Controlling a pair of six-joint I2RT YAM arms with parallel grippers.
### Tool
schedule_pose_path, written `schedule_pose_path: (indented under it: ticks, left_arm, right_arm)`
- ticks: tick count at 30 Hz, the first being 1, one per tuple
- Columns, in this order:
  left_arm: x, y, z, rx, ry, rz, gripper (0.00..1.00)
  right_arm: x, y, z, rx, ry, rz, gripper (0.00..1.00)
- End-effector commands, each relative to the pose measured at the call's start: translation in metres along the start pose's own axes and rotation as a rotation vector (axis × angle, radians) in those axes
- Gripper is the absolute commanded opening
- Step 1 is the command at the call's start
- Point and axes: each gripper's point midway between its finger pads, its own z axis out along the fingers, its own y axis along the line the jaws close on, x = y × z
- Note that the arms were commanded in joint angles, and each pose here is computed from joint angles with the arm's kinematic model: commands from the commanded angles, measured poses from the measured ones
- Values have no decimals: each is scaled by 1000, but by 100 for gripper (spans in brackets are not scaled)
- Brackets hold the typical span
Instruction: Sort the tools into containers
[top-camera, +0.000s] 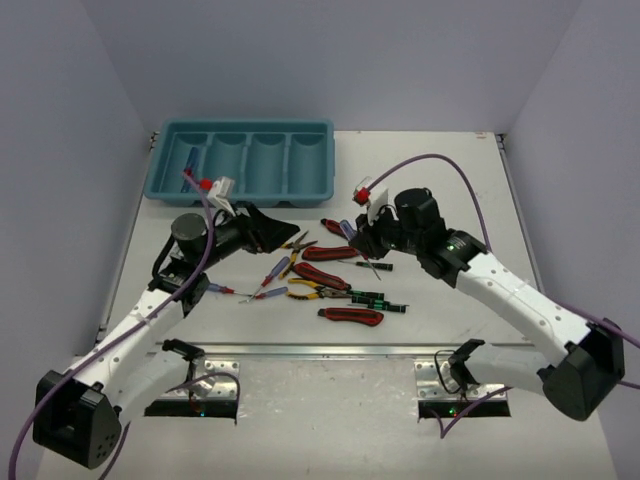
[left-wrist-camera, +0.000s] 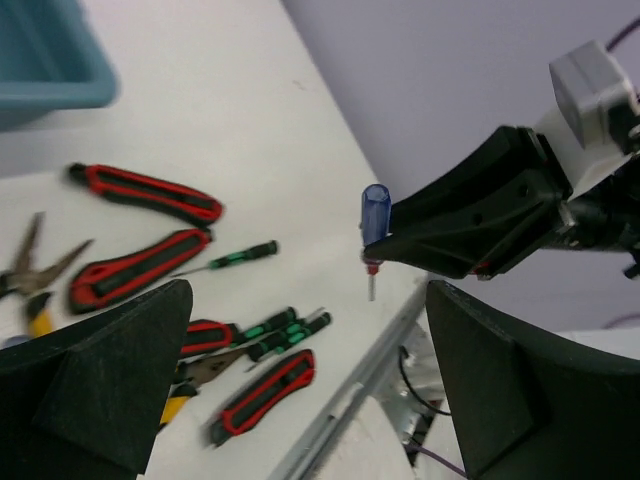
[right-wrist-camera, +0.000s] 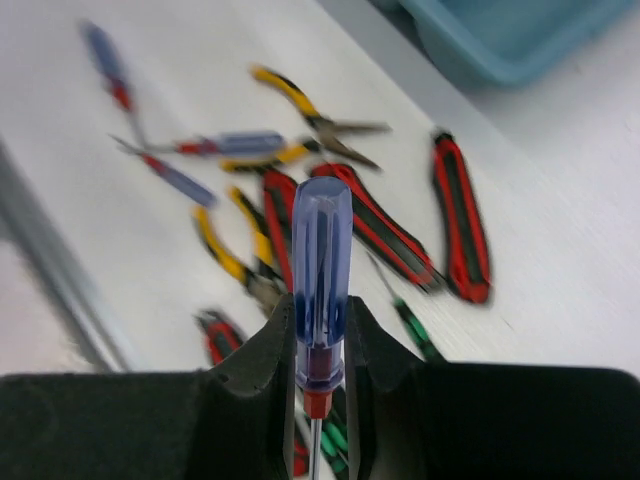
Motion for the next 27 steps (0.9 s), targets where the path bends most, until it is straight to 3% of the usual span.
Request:
schedule_pose_path:
  ticks: [1,4,12,16,18,19,21,22,23,25,27]
  left_arm:
    - [-40,-85,6,319,-164,89,98]
    - [-37,-100,13,360,-158,96,90]
    - [-25,-100,27,356,-106,92,69]
    - [-16,-108,32,390,-59,92,49]
    - [-10,-113,32,408,-38,94,44]
    - [-9,-113,33,411,-31,95,38]
    - [-7,-116,34,415,-17,96,11]
    - [-7,-116,34,414,-17,96,10]
    - [-9,-117,37,410,-14,99,0]
    - [-8,-113,40,384,-2,105,0]
    - [-18,-110,45,339,-27,122,0]
  right_arm:
    - [-53,71,-13,-380,-189,179,0]
    - [-72,89,-22,-498,-193,219,0]
    - [-91,99,-28,-563,-226,257,0]
    - [-95,95,-23,-543,-236,270,0]
    - [-97,93,-23,-526,-242,267,0]
    - [-98,92,-23,-521,-245,264,0]
    - [-99,90,-23,-505,-253,264,0]
    - [-100,90,-24,-504,-255,263,0]
    - [-100,87,-23,-485,-259,264,0]
    - [-99,81,-21,-451,-264,267,0]
    - [-99,72,-18,-389,-274,278,13]
